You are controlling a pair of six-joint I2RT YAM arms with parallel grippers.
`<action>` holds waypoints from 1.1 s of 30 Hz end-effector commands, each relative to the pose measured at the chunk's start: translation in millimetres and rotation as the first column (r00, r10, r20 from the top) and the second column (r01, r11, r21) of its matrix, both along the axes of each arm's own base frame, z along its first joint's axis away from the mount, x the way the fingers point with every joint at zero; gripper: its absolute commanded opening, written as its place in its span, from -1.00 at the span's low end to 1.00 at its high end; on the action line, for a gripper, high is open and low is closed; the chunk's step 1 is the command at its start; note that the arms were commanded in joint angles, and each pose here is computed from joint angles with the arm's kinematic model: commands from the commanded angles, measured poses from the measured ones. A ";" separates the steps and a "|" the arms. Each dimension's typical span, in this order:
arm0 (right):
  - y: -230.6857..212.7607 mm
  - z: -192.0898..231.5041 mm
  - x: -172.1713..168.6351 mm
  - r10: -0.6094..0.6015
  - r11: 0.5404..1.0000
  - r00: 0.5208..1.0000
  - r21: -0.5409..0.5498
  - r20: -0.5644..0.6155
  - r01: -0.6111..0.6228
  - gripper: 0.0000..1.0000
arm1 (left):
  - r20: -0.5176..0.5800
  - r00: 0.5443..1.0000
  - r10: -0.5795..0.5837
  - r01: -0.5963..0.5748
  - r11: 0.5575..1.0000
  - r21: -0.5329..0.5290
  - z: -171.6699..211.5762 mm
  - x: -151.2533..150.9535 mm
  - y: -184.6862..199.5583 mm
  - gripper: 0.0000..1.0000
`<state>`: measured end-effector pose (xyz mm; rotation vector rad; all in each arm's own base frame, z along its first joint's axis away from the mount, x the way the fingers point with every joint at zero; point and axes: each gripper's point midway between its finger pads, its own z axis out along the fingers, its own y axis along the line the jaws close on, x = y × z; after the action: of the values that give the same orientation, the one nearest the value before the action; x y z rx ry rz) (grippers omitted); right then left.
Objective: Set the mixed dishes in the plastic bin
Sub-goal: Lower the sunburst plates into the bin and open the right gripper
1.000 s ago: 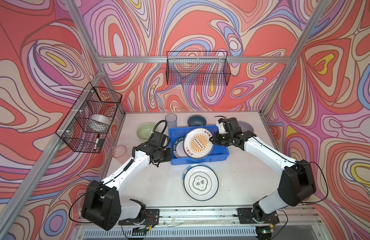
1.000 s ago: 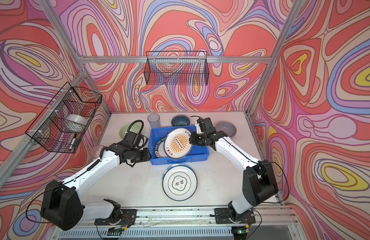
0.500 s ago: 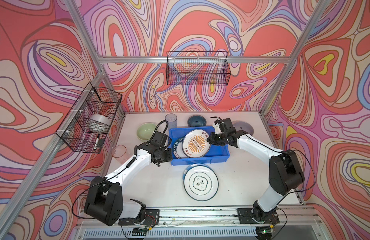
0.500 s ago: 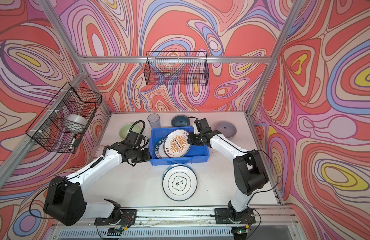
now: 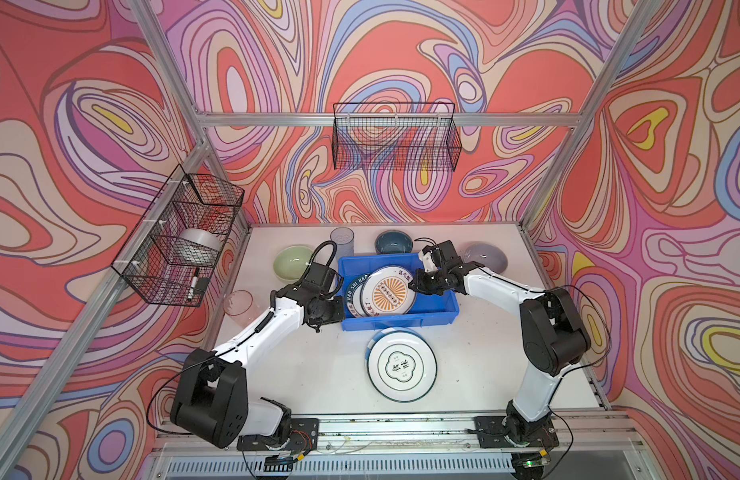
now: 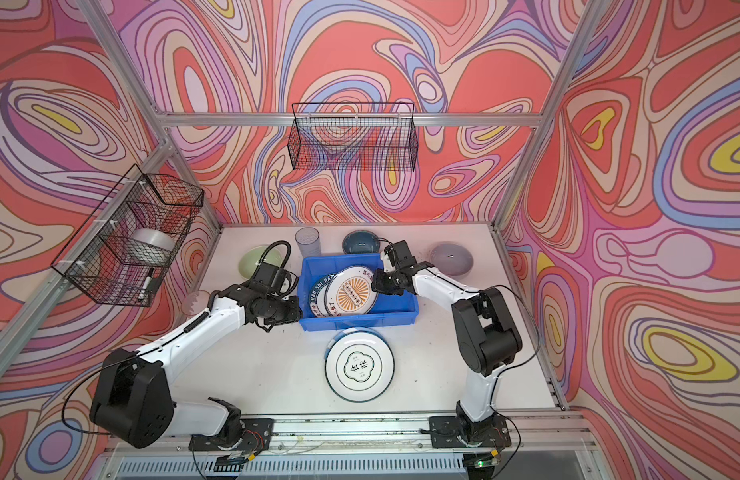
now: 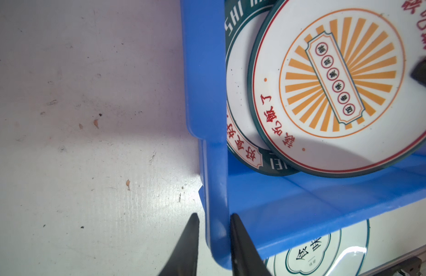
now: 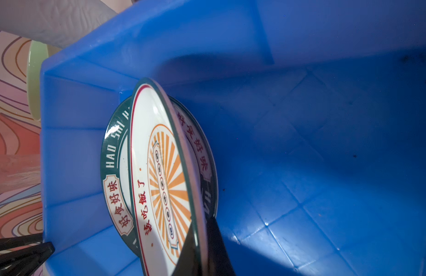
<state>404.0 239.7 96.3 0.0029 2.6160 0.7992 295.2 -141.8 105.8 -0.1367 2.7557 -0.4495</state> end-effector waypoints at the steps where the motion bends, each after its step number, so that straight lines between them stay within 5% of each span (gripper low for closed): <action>1: 14.8 3.7 1.6 0.038 0.999 0.999 0.027 0.010 -0.038 -1.00 | 0.025 1.000 0.001 -0.001 1.000 -0.013 8.8 9.4 -3.0 -0.47; 33: 34.7 -37.2 -4.4 0.083 0.991 0.995 -0.100 -0.046 -0.088 -0.38 | 0.014 1.000 -0.012 0.013 0.999 -0.033 10.5 12.9 -8.7 -0.55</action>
<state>397.5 267.9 61.8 -0.0837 2.7075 0.7231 302.4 -145.7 108.0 -0.1345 2.7510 -0.4616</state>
